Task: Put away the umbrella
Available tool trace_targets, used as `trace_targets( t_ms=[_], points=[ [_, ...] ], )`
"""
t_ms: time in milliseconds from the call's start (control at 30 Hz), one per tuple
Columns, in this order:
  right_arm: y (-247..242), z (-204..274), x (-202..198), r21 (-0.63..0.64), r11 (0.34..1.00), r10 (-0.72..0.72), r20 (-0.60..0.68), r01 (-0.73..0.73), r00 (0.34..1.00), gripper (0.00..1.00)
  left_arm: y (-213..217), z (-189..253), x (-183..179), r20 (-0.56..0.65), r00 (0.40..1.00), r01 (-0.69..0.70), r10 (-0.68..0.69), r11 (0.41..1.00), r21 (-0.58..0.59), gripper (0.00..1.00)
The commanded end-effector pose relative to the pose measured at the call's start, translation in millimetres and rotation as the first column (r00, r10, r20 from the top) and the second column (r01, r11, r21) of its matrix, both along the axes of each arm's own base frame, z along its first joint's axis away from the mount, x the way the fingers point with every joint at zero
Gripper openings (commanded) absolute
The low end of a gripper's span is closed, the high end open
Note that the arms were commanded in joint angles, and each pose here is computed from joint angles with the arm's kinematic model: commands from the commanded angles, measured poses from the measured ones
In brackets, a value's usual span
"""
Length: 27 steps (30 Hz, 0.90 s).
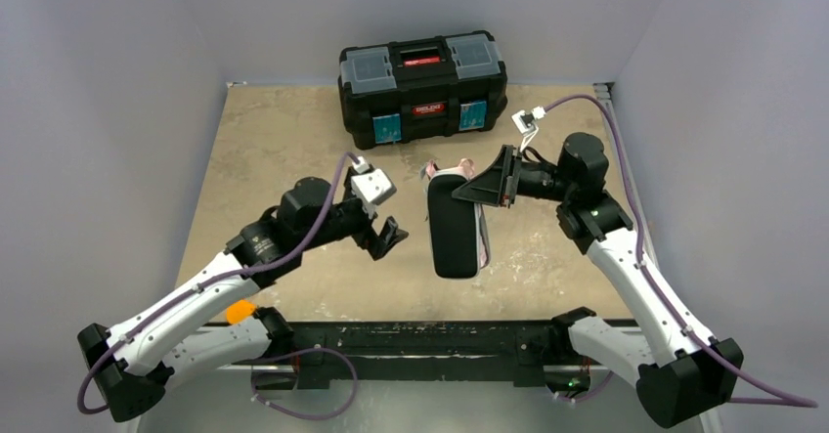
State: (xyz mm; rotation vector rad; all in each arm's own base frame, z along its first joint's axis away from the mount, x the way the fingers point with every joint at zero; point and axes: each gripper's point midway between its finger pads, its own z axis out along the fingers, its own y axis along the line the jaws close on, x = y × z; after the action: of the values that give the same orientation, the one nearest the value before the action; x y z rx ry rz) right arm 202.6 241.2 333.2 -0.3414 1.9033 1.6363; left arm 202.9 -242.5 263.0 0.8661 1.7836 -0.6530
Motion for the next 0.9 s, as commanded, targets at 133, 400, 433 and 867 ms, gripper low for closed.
trace_targets(
  t_ms=[133,400,433,867],
  points=[
    [-2,14,0,-0.013,1.000,-0.009,-0.016,0.008,1.000,0.00,-50,41,-16,0.377,0.888,0.291,-0.264,0.957,-0.014,0.75],
    [-1,18,5,-0.008,1.000,-0.029,-0.010,0.029,1.000,0.00,-72,39,-18,0.435,0.841,0.366,-0.321,0.931,-0.019,0.51],
    [-1,19,5,-0.005,1.000,-0.027,-0.008,0.027,1.000,0.00,-74,36,-17,0.434,0.839,0.370,-0.328,0.929,-0.014,0.50],
    [1,22,10,0.005,1.000,-0.028,-0.017,0.028,0.999,0.00,-75,39,-17,0.472,0.823,0.375,-0.317,0.926,-0.033,0.43]
  ],
)
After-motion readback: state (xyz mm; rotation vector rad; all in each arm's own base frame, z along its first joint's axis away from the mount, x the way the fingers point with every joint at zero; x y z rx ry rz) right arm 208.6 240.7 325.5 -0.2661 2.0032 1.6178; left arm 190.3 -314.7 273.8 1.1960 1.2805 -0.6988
